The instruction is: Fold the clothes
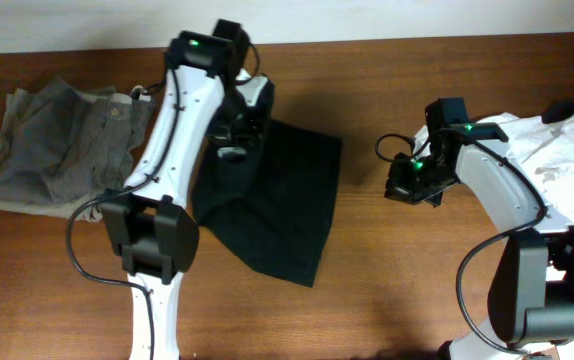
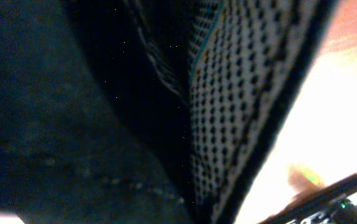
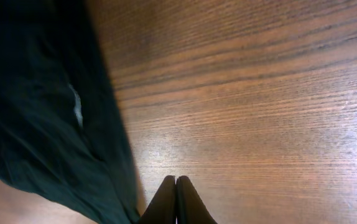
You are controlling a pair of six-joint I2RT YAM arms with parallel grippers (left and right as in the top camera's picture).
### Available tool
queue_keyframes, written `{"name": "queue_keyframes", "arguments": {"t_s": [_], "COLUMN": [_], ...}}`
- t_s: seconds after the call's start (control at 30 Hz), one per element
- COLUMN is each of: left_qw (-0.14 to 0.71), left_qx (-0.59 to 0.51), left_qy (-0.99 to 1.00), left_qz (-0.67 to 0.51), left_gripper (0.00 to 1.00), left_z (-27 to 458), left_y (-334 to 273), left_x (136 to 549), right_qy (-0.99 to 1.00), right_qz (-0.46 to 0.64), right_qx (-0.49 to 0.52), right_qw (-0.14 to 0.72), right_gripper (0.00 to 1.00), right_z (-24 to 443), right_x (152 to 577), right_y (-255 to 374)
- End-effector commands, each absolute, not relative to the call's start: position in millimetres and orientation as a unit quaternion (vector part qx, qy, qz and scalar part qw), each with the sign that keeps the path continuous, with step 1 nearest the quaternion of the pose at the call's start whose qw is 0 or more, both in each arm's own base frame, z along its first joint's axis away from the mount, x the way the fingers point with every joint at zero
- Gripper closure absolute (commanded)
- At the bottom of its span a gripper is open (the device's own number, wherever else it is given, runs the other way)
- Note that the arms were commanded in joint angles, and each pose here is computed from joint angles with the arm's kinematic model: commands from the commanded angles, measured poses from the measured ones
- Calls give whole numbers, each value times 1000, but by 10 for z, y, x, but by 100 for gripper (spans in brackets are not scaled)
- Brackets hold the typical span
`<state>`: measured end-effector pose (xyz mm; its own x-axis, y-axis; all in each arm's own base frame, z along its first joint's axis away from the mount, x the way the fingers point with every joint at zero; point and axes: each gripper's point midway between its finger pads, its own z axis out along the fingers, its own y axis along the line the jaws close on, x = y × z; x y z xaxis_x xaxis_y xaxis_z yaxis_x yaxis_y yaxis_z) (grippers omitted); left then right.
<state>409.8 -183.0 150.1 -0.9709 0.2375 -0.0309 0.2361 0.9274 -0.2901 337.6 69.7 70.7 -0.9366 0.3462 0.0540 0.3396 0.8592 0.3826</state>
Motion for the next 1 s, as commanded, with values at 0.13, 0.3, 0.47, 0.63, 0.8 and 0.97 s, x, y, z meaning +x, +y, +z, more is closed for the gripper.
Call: {"name": "queue_keyframes", "arguments": {"t_s": [0.13,0.3,0.47,0.63,0.8,0.97], "left_qw": [18,33,62,56,68,98], "left_qx": [-131,-133,-146,-171,-234,-229], "left_qy": [-979,-979,-976,-967,-957,-963], "left_qz": [155,149,148,180,160,103], "left_gripper": [100,100,100,100,100,82], "left_z": [1454,1452,1489,1646,1594,1345], "left_y": [-2204,-2134,-2049,-2283,-2691,-2729], "left_x": [3936,3875,3733,3609,3300,3099], "right_qy": [968,958,950,950,950,950], "right_qz": [182,231,244,242,242,242], "right_qx": [169,165,189,190,191,191], "right_qw": [-31,-42,-54,-58,-58,-58], "right_gripper": [96,96,96,96,96,96], "right_z": [327,100,-171,-199,-199,-200], "right_x": [3347,3466,3547,3534,3535,3536], "right_y": [884,1138,1284,1278,1273,1272]}}
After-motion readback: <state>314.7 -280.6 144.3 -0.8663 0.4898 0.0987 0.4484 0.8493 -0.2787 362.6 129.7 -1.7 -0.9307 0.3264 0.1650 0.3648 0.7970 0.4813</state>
